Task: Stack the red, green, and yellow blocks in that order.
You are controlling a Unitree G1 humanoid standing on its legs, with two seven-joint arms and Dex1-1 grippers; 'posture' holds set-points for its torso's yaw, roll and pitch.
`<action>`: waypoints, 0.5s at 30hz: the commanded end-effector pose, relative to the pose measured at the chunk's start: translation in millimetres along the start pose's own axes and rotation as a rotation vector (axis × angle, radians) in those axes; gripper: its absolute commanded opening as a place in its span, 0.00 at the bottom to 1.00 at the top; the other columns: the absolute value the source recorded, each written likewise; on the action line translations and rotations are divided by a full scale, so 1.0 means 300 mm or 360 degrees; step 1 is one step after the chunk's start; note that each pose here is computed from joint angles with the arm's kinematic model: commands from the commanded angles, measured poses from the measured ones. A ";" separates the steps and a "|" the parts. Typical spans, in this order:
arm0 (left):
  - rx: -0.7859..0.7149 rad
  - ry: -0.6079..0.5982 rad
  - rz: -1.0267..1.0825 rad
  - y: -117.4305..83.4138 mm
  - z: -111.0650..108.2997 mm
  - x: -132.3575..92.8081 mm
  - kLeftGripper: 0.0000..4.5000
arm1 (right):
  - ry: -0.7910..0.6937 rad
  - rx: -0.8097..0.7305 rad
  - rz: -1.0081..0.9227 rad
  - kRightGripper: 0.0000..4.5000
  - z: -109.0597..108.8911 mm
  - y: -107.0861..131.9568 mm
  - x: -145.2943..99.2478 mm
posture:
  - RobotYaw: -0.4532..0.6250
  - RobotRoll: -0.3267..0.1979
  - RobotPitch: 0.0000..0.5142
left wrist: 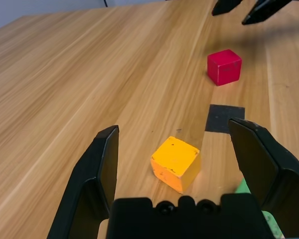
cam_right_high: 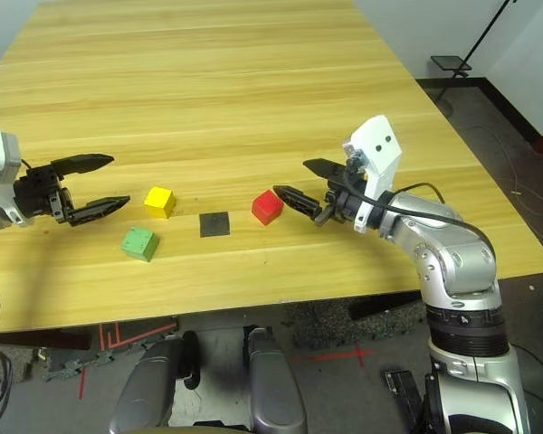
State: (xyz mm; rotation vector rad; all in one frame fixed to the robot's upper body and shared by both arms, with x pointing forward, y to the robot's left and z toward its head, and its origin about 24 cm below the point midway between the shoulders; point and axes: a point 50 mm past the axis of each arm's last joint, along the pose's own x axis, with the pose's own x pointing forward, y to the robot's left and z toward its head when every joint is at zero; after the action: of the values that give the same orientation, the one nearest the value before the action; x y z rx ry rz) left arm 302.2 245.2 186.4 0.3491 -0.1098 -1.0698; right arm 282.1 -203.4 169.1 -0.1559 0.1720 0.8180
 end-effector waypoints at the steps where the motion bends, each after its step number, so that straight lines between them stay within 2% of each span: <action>1: -0.0006 0.0027 -0.0061 -0.006 -0.019 0.010 0.99 | 0.0055 -0.0014 0.0038 1.00 -0.029 0.021 0.012 | 0.63 0.55 0.39; 7: 0.0046 0.0026 -0.0156 -0.010 -0.016 0.036 0.99 | 0.0098 -0.0050 0.0042 1.00 -0.077 0.021 0.042 | 0.64 0.56 0.39; 15: 0.0063 0.0001 -0.0209 -0.021 -0.019 0.072 0.99 | 0.0117 -0.0074 0.0018 1.00 -0.126 -0.016 0.082 | 0.65 0.57 0.40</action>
State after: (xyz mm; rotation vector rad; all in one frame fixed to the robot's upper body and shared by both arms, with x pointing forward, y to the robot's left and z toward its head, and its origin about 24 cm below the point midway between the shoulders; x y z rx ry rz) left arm 309.1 226.5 181.1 0.3867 -0.1261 -1.1838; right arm 296.8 -197.0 135.4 -0.2214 0.2068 0.8247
